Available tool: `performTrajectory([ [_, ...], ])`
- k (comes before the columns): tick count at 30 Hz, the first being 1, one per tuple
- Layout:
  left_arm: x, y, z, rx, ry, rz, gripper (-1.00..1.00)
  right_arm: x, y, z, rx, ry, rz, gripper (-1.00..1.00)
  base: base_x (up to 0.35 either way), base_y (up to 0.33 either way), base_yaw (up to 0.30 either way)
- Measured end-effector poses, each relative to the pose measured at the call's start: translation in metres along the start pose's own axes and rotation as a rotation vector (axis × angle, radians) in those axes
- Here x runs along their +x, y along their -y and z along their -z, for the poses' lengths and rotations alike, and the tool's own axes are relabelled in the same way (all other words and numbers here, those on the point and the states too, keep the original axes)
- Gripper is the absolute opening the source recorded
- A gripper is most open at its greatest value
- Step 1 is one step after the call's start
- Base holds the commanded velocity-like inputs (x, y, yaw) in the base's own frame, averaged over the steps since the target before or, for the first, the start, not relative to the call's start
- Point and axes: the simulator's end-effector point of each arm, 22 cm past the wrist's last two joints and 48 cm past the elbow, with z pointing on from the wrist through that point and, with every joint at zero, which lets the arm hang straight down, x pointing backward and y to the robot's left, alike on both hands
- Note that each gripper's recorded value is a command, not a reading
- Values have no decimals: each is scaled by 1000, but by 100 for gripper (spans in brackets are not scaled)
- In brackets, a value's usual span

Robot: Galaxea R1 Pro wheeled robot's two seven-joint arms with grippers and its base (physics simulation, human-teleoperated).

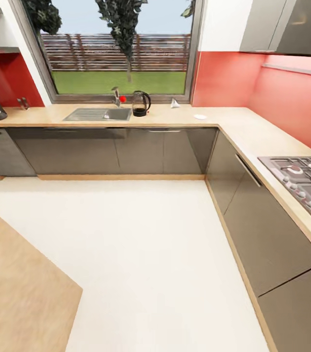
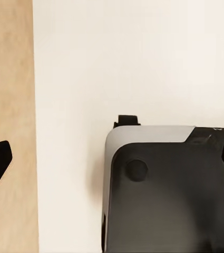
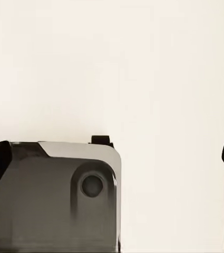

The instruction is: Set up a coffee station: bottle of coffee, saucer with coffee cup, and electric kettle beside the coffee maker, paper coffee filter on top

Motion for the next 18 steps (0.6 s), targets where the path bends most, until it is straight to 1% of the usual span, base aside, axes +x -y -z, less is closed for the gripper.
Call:
performTrajectory([
  [6, 4, -1, 0, 0, -8, -5, 100, 9, 0, 0, 0, -18, -1, 100, 340, -18, 213],
  [18, 10, 1, -1, 4, -22, -12, 100, 14, 0, 0, 0, -29, -1, 100, 340, -90, 201],
])
